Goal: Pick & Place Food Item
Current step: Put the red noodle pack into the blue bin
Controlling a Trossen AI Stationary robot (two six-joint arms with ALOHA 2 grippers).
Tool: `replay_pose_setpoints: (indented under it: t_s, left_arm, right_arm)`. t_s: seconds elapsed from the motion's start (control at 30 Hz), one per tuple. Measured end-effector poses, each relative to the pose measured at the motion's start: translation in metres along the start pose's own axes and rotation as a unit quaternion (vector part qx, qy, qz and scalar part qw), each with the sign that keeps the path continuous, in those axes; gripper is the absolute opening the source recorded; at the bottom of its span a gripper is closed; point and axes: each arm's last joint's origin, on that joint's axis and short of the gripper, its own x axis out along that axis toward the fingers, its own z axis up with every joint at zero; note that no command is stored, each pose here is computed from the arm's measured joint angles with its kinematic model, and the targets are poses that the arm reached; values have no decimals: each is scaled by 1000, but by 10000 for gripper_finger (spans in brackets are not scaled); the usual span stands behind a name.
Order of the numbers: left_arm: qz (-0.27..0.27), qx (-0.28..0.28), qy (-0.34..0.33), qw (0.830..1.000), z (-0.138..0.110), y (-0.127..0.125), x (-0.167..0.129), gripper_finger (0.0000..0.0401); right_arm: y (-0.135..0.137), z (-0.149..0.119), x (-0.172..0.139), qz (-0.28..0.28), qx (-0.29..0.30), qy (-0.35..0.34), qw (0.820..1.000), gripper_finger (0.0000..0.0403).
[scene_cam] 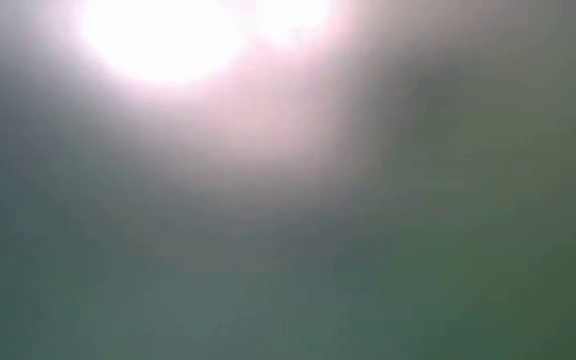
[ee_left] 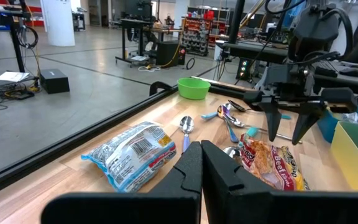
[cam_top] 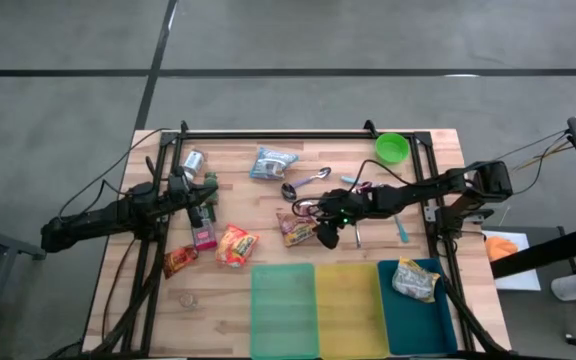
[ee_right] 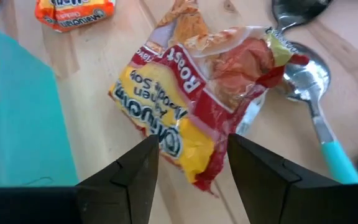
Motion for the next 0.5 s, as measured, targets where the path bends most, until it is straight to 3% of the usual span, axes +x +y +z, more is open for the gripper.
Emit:
replay_pose_setpoints:
  t_s: [0.5]
  left_arm:
    - [0, 0, 0, 1000, 0, 0, 0, 0]
  right_arm:
    - [-5, -7, 17, -11, -5, 19, 1000, 188]
